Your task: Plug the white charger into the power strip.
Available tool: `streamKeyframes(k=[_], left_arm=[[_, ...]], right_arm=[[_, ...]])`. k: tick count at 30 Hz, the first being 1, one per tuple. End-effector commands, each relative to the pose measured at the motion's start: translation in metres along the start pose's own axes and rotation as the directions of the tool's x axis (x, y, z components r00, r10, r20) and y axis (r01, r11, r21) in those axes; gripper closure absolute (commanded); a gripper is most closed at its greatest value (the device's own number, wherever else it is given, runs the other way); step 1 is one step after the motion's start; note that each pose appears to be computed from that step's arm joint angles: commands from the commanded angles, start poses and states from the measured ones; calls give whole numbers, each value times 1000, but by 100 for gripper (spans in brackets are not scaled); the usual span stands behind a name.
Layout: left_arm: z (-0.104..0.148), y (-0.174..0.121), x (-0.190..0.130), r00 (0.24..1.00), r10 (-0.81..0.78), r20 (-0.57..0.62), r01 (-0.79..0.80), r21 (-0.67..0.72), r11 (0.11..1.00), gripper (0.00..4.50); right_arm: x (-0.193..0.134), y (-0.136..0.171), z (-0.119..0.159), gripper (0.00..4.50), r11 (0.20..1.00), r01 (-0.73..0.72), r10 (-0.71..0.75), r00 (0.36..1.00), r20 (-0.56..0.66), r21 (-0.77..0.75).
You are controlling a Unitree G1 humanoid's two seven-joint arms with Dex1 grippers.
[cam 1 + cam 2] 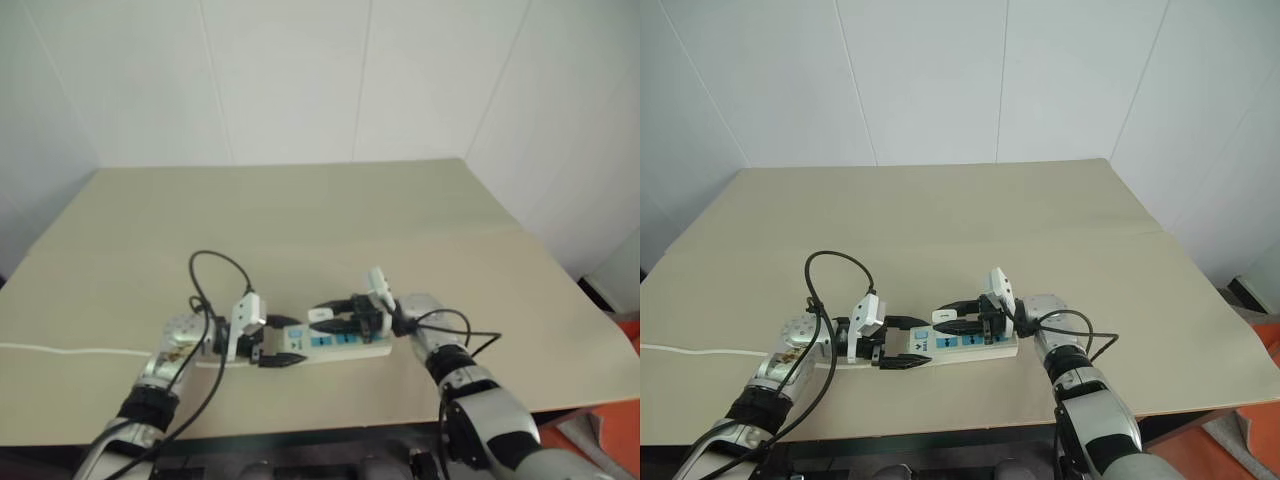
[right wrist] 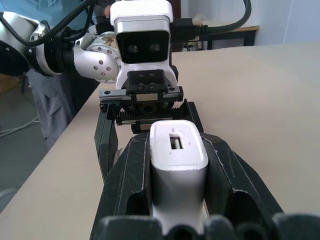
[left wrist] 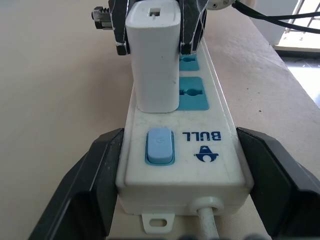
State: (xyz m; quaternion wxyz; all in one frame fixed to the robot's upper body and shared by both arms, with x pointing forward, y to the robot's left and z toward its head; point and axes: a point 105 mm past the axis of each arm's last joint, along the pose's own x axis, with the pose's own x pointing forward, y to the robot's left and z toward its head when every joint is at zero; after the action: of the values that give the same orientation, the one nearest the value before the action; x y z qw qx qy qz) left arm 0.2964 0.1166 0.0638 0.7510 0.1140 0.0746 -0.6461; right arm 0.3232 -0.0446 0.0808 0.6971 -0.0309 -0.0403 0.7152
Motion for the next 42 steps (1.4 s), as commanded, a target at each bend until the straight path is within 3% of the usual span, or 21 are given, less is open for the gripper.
streamKeyframes(k=[1,4,14,20,24,29,32,35,40,42], left_arm=[[-11,-11,-3,997,-60,-57,60,-9,998,126],[-11,-10,-3,997,-61,-55,60,-8,998,126],[-11,-11,-1,996,-67,-54,67,-9,998,126],[-14,-14,-3,986,-133,-98,126,-81,989,126],[4,-8,-5,994,-110,14,111,-97,989,6],[32,-8,-27,985,-141,103,151,-95,984,6],[56,-2,-44,978,-95,185,110,-70,991,6],[66,2,-57,979,-67,192,79,-58,995,6],[77,3,-76,986,-89,139,93,-19,995,6],[71,4,-80,995,-82,55,82,10,997,6]], right_arm=[[-23,20,-54,338,991,75,-55,981,-185,107],[-24,21,-55,338,993,63,-42,979,-198,102],[-27,19,-54,14,986,52,-17,976,-217,159],[-33,19,-47,6,993,5,21,974,-224,114],[-40,16,-38,0,996,-16,35,973,-227,85],[-50,9,-16,0,999,-30,35,981,-190,28],[-57,4,13,0,996,-46,34,987,-159,-72],[-71,4,42,0,987,-54,29,987,-159,-154],[-108,12,104,0,967,-55,5,980,-197,-247],[-125,18,117,0,960,-61,-16,962,-273,-273]])
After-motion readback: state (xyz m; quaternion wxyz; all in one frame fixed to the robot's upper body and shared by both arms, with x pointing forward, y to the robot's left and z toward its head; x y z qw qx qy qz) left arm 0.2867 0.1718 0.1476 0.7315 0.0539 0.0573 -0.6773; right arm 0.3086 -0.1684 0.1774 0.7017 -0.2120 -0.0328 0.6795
